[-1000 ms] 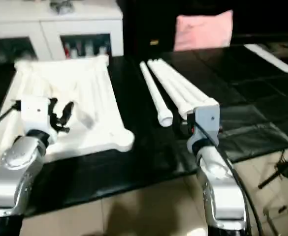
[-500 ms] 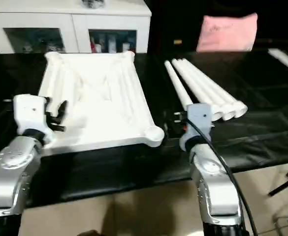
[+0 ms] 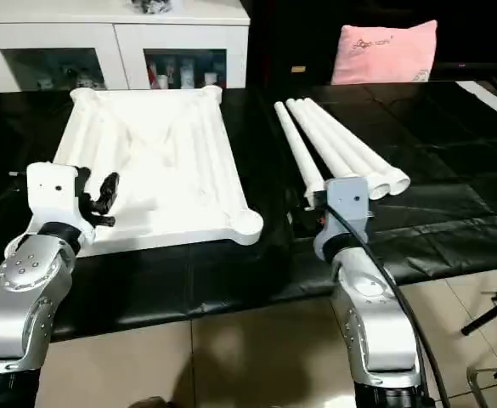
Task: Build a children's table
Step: Move to table
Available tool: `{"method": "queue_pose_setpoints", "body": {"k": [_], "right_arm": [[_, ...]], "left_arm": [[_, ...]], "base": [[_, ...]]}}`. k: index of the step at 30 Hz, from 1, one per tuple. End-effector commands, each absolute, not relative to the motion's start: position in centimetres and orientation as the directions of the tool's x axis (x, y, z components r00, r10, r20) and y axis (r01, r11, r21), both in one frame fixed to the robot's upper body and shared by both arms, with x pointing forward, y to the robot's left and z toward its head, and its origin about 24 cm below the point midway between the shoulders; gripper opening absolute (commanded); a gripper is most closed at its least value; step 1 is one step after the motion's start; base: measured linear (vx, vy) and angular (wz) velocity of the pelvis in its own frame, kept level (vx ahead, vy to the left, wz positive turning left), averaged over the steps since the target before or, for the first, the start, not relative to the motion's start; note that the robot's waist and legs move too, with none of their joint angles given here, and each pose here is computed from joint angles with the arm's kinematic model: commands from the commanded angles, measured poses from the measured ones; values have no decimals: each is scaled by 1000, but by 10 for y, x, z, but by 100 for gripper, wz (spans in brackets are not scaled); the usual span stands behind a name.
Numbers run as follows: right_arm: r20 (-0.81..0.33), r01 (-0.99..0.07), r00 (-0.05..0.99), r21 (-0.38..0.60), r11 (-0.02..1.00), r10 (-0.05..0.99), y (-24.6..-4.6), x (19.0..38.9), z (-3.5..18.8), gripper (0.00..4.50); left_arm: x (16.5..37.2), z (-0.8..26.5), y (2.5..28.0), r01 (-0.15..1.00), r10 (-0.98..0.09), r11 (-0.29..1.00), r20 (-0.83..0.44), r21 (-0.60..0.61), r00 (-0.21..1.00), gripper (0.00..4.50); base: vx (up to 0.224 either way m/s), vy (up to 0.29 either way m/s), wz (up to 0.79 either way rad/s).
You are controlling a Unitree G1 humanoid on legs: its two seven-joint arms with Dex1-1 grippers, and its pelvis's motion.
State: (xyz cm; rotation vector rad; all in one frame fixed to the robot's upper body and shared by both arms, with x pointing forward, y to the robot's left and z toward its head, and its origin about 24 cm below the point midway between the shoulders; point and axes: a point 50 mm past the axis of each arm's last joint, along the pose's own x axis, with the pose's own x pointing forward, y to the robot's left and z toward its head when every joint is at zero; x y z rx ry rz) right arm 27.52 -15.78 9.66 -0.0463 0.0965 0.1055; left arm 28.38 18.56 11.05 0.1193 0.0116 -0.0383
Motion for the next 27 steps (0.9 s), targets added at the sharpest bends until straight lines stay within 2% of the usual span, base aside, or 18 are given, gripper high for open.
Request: {"method": "queue_pose_setpoints", "body": {"k": [1,8,27], "right_arm": [[-88,-103,991,-53,993,98,-161,275,100,450],[-93,-101,991,-55,993,95,-161,275,99,450],[-101,-102,990,-68,992,95,-163,275,99,450]], "left_arm": [[282,115,181,65,-66,991,5,114,998,231],[281,113,180,82,-82,991,-1,109,997,231],[279,113,179,84,-84,991,-3,104,996,231]], "base": [[0,0,0],[51,18,-2],[111,-7,5]]}}
